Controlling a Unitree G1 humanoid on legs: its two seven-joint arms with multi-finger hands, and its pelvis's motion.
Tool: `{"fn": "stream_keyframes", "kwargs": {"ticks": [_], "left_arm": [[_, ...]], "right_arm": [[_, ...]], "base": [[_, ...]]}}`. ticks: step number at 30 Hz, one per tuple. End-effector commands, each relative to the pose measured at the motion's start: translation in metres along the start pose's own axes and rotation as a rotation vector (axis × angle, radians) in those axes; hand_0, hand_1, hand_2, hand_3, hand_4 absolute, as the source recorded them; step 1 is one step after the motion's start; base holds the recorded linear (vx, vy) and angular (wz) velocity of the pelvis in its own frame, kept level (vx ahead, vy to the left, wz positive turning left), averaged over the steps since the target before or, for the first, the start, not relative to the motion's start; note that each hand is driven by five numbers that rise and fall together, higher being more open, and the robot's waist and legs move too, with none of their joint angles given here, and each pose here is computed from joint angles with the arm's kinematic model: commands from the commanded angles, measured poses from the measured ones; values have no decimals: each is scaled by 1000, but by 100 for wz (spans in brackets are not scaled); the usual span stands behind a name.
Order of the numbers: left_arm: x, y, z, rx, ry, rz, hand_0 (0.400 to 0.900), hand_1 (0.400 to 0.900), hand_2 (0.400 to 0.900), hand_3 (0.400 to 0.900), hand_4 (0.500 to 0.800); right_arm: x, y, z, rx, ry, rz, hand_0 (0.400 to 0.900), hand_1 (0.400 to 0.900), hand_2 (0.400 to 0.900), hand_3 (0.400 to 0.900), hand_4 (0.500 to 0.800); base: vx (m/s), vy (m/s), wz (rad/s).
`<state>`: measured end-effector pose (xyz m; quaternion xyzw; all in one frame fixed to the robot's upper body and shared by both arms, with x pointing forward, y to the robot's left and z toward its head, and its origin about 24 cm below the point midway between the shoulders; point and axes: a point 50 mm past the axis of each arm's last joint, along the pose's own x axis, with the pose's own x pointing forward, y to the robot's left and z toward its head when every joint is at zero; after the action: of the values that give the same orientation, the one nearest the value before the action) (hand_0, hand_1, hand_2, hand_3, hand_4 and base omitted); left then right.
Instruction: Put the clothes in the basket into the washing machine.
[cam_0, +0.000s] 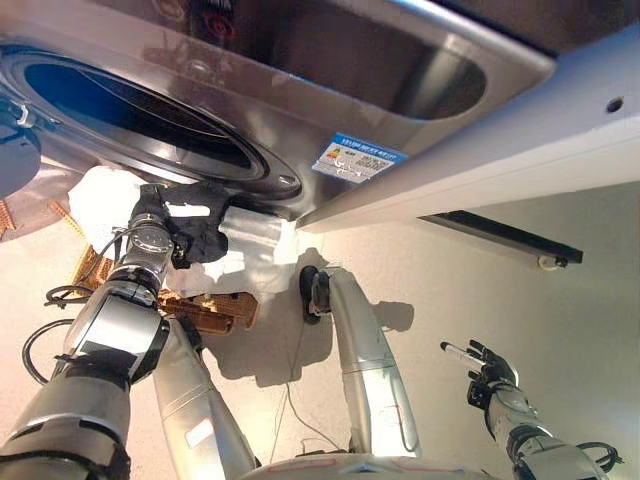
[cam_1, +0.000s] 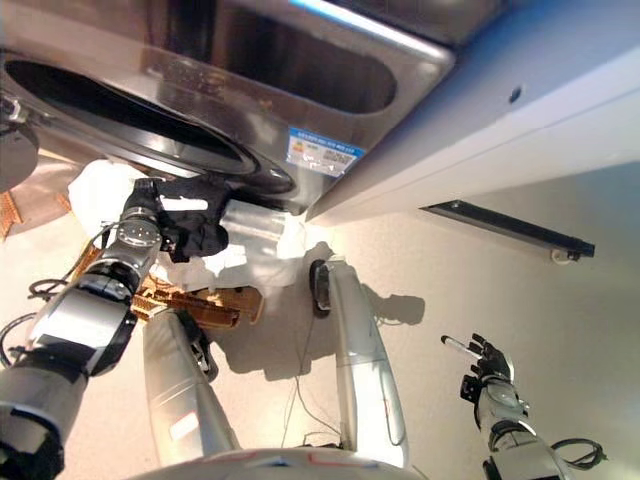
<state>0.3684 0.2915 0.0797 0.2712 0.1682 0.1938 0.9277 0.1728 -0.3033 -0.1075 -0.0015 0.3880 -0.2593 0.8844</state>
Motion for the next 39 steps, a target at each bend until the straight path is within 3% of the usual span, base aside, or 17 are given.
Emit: {"fn": "stream_keyframes", "kwargs": {"ticks": [1,11,19,26,29,39], "left_arm": [[-5,-22,-6,4,-21,-81,400,400,400,400,500],[-13,-7,-61,-204,137,-33,400,400,400,400,500],[-20,26,-97,-348,217,90,400,400,400,400,500],[-20,83,-99,-489,168,276,400,400,400,400,500],[-17,96,-86,-536,109,314,400,400,400,400,500],[-9,88,-48,-648,-24,302,400,400,400,400,500]], "right_arm": [[-12,-68,-29,-35,90,-195,900,900,900,900,800],[-14,-69,-38,-37,138,-191,900,900,900,900,800],[-19,-75,-50,-17,178,-199,900,900,900,900,800],[-27,-79,-68,8,218,-191,900,900,900,900,800],[-31,-80,-76,17,238,-185,900,900,900,900,800],[-34,-78,-85,43,266,-173,900,900,900,900,800]], "base": [[23,-17,7],[18,-4,4],[2,-9,2],[4,-14,3],[21,-12,2],[19,22,-4]]}}
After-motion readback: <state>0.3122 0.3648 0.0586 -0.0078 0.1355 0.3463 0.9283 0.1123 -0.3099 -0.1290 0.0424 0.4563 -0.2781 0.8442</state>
